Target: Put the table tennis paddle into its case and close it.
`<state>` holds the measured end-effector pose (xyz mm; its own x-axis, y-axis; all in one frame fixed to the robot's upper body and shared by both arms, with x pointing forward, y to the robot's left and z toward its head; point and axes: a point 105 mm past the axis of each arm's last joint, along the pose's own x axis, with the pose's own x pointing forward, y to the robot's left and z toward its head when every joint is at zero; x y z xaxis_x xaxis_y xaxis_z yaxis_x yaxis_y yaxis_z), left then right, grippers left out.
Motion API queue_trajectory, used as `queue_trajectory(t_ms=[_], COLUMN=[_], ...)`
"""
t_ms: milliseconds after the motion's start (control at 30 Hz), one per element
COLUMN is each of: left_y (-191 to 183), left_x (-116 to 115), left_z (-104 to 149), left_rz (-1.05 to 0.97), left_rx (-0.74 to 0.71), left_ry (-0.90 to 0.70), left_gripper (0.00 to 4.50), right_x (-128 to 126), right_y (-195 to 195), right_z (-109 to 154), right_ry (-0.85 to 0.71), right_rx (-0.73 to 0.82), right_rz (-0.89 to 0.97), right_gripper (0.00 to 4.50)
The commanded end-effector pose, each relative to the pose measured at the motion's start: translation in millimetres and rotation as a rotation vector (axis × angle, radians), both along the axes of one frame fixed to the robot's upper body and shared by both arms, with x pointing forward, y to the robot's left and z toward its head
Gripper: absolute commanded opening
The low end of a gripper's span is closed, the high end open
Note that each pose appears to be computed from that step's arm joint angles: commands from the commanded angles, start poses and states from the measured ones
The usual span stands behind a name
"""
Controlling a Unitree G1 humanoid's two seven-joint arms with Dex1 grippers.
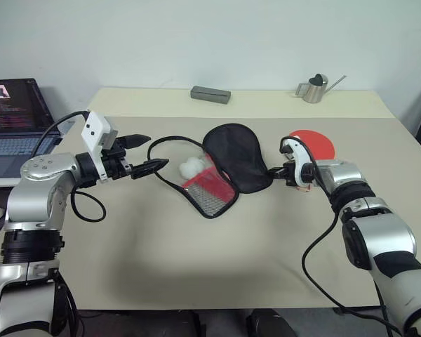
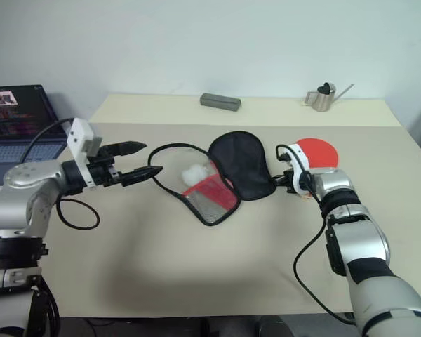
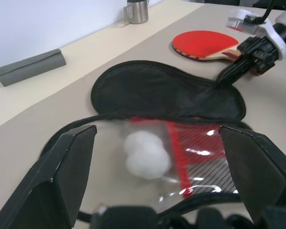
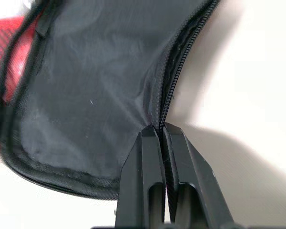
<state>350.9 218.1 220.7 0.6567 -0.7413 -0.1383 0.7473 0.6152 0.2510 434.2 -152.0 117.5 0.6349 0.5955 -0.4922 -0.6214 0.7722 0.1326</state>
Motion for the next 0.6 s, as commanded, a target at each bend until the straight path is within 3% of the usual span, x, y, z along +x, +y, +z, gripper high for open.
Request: queue_trajectory(t_ms=[33, 200, 400, 600], left_y=[-5.6, -11.8, -20.5, -25.4], left_x=[0.0, 0.7, -0.1, -4.7], left_z=[11.1, 9.2, 6.5, 4.4], left_rz=[-0.029, -0.057, -0.107, -0.167], left_rx=[0.012, 0.018, 0.033, 0.064], left_ry=[-0.046, -0.039, -0.027, -0.007], left_gripper=[4.5, 4.5, 4.5, 4.5], right_x=[-12.4, -38.7, -89.2, -106.8], right_y=[-25.6, -26.9, -2.0, 28.6], right_z=[-5.4, -12.2, -21.4, -12.7], right_ry=[0.052, 0.103, 0.184, 0.198], right_rx=[0.024, 0.04, 0.076, 0.123], right_rz=[-0.052, -0.053, 0.005, 0.044], right_gripper=[0.05, 0.05, 0.05, 0.05])
